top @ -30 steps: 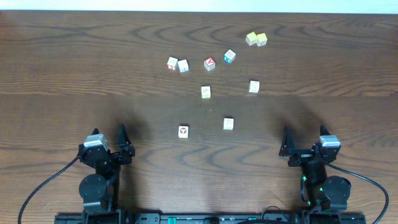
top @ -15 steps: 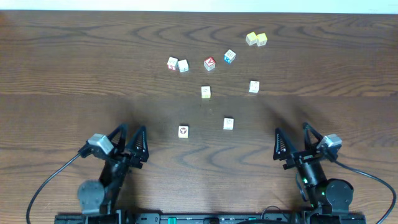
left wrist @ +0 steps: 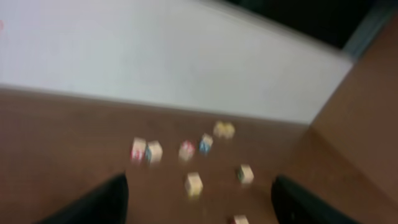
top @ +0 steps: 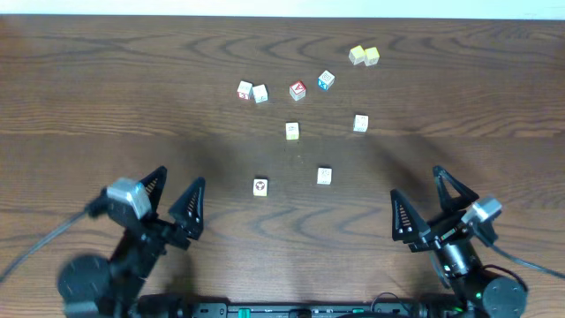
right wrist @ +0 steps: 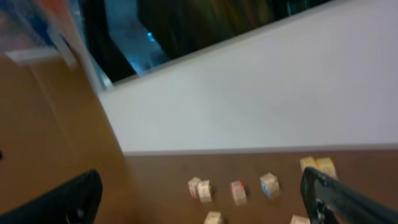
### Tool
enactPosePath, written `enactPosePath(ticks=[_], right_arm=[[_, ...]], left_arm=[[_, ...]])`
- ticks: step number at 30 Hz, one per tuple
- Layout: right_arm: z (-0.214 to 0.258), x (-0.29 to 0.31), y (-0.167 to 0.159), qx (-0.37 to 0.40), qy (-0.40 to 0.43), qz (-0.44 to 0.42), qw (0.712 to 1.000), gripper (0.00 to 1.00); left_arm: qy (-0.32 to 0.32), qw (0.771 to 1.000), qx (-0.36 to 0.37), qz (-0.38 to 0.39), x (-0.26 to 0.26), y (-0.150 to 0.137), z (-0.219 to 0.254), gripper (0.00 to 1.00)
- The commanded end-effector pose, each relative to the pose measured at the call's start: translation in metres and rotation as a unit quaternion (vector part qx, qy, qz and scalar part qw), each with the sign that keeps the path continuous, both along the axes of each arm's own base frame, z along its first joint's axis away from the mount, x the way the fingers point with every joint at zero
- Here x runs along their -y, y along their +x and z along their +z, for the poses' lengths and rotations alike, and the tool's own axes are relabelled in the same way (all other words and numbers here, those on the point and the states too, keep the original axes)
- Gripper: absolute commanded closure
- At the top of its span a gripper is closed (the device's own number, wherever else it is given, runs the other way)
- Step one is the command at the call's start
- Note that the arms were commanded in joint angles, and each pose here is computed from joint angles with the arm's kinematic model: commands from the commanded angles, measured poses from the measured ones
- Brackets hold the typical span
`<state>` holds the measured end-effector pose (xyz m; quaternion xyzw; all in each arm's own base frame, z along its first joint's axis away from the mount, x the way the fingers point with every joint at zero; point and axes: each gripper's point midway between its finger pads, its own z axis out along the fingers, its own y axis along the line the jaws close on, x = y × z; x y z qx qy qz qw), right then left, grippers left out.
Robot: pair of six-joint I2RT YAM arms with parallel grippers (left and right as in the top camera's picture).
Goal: Lift 4 blocks
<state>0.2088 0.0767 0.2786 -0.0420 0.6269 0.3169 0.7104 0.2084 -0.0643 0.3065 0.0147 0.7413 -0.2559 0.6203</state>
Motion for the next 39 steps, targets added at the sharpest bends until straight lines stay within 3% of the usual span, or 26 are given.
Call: enactPosePath(ticks=[1, 6, 11, 16, 19, 23, 25, 27, 29, 33, 36, 39], right_arm=[[0.031, -0.003, -0.008, 0.002, -0.073, -0.005, 0.997, 0.01], [0.043, -0.016, -0.002, -0.089, -0.130, 0.042, 0.987, 0.01], [0.053, -0.048, 0.000, -0.148, -0.161, 0.182, 0.959, 0.01], [0.066, -0.075, 0.001, -0.170, -0.111, 0.327, 0.923, 0.01], [0.066, -0.083, -0.002, -0.185, -0.074, 0.392, 0.898, 0.01], [0.047, -0.082, 0.014, -0.232, -0.056, 0.390, 0.890, 0.01], [0.028, -0.076, 0.030, -0.286, -0.051, 0.345, 0.892, 0.01], [0.004, -0.064, 0.046, -0.350, -0.047, 0.276, 0.894, 0.01], [-0.014, -0.054, 0.053, -0.392, -0.056, 0.227, 0.890, 0.01], [-0.046, -0.037, 0.050, -0.477, -0.096, 0.164, 0.858, 0.01], [-0.060, -0.028, 0.045, -0.520, -0.138, 0.144, 0.831, 0.01], [-0.064, -0.027, 0.046, -0.531, -0.137, 0.144, 0.824, 0.01]], left_arm=[[0.068, 0.995, -0.074, 0.006, -0.008, 0.014, 0.014, 0.26], [0.051, 0.974, -0.217, -0.039, 0.001, 0.026, 0.003, 0.26], [-0.062, 0.941, -0.301, -0.139, 0.036, 0.030, -0.007, 0.26], [-0.110, 0.897, -0.401, -0.149, 0.043, 0.027, -0.035, 0.26], [-0.103, 0.890, -0.417, -0.152, 0.042, 0.030, -0.046, 0.26], [-0.056, 0.875, -0.472, -0.088, 0.023, 0.031, -0.078, 0.26], [-0.038, 0.857, -0.513, -0.028, 0.011, 0.029, -0.096, 0.26], [-0.015, 0.844, -0.536, -0.028, 0.017, 0.024, -0.105, 0.26], [0.033, 0.829, -0.557, -0.032, 0.024, 0.018, -0.114, 0.26], [0.181, 0.791, -0.581, 0.058, 0.010, 0.017, -0.133, 0.26], [0.206, 0.790, -0.572, 0.080, 0.019, 0.031, -0.143, 0.26], [0.209, 0.795, -0.564, 0.071, 0.032, 0.044, -0.152, 0.25]])
